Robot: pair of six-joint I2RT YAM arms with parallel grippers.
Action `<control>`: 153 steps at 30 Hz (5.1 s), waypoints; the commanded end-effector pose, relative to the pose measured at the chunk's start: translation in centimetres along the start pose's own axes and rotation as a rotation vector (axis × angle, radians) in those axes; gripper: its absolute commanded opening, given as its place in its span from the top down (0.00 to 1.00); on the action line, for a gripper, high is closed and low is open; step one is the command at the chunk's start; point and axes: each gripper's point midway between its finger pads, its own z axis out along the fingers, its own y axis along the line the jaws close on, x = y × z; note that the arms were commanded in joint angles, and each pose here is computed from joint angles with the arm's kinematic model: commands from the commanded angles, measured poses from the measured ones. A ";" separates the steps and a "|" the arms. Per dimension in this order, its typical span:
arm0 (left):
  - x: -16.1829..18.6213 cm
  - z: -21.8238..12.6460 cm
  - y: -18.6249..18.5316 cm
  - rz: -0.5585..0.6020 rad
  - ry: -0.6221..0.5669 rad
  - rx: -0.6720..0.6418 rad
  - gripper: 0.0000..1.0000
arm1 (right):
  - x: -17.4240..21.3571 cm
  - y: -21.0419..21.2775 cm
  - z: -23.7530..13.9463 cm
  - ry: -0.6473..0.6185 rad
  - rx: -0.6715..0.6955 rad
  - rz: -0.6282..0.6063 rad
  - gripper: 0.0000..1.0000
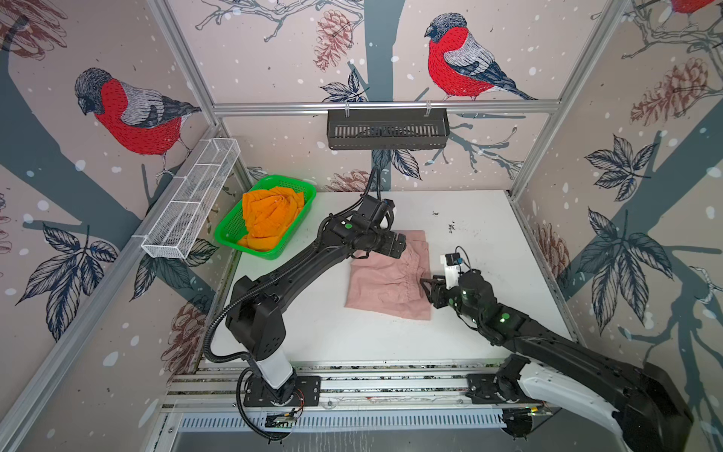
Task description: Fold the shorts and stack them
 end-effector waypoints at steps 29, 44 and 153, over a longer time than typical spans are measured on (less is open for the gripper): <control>9.7 2.9 4.0 -0.134 -0.031 0.069 0.03 | 4.7 -6.8 12.9 0.435 -0.117 0.006 0.32; 16.4 6.6 5.3 -0.094 0.093 -0.050 0.03 | 7.6 -5.4 9.2 0.343 -0.146 0.125 0.60; 9.0 4.3 -5.0 -0.076 0.022 0.251 0.19 | -5.0 -7.4 14.3 0.417 -0.328 0.141 0.24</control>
